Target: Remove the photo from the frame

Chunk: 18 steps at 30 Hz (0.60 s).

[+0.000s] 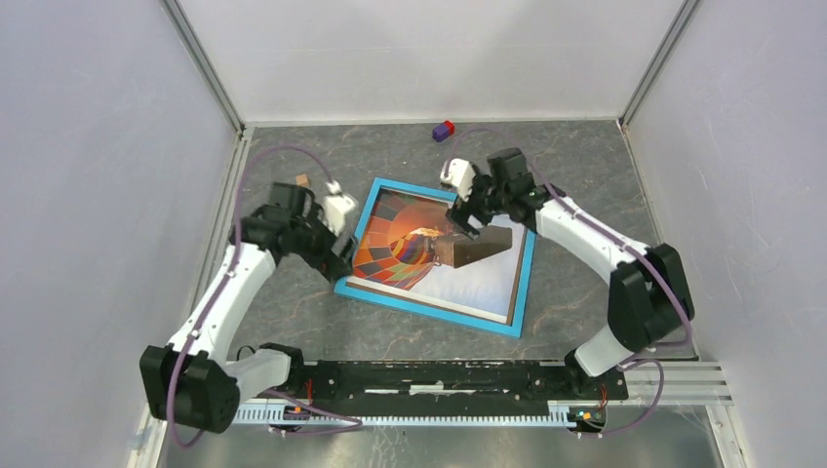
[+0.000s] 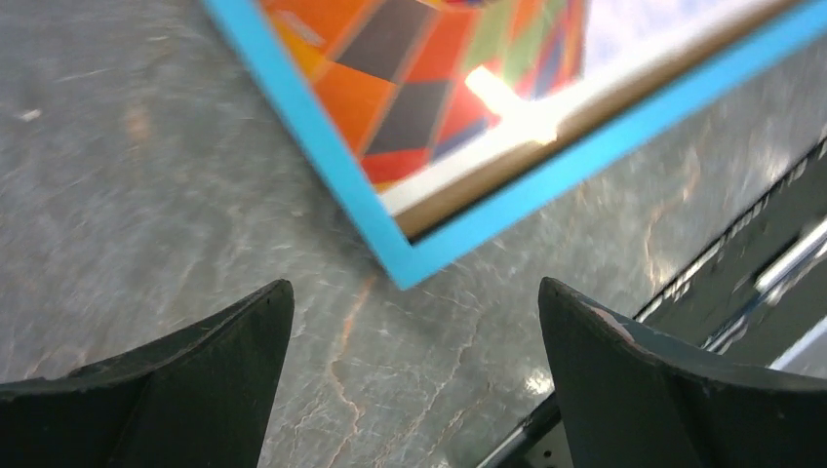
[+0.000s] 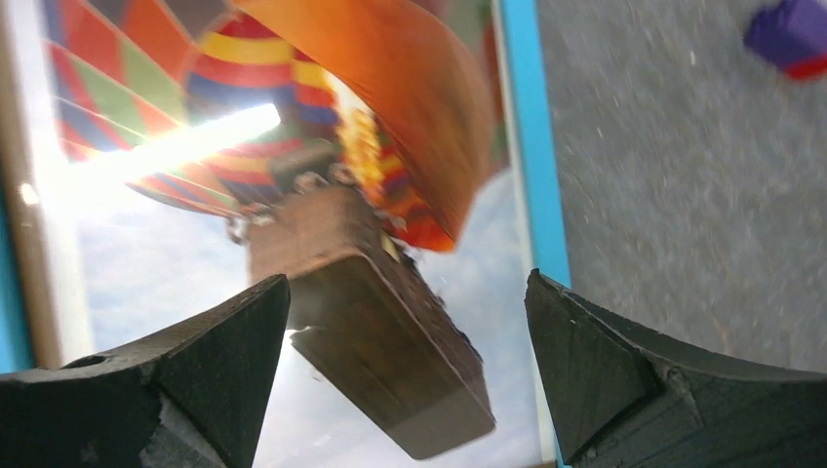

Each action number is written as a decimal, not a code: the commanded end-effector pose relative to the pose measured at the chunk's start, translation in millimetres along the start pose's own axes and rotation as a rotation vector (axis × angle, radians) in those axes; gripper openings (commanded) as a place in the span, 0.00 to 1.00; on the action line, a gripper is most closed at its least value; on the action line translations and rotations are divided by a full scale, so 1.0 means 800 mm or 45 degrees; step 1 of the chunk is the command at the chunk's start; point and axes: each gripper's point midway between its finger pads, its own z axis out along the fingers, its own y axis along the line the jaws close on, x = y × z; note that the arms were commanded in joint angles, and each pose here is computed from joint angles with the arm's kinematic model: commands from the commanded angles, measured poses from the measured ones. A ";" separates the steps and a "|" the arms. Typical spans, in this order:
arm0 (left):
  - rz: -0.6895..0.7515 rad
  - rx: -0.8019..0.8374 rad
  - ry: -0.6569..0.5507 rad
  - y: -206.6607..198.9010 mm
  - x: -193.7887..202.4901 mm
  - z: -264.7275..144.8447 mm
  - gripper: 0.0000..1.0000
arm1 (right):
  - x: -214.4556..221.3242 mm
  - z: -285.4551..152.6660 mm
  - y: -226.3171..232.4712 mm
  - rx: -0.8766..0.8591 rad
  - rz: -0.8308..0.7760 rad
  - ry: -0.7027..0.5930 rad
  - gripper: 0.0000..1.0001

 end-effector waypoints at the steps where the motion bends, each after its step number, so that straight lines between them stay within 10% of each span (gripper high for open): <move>1: 0.395 -0.019 0.114 -0.029 0.030 0.023 1.00 | 0.035 -0.008 -0.053 -0.045 0.220 0.011 0.95; 18: 0.983 -0.105 0.172 -0.079 0.067 0.115 1.00 | 0.154 0.026 -0.144 -0.071 0.316 0.255 0.95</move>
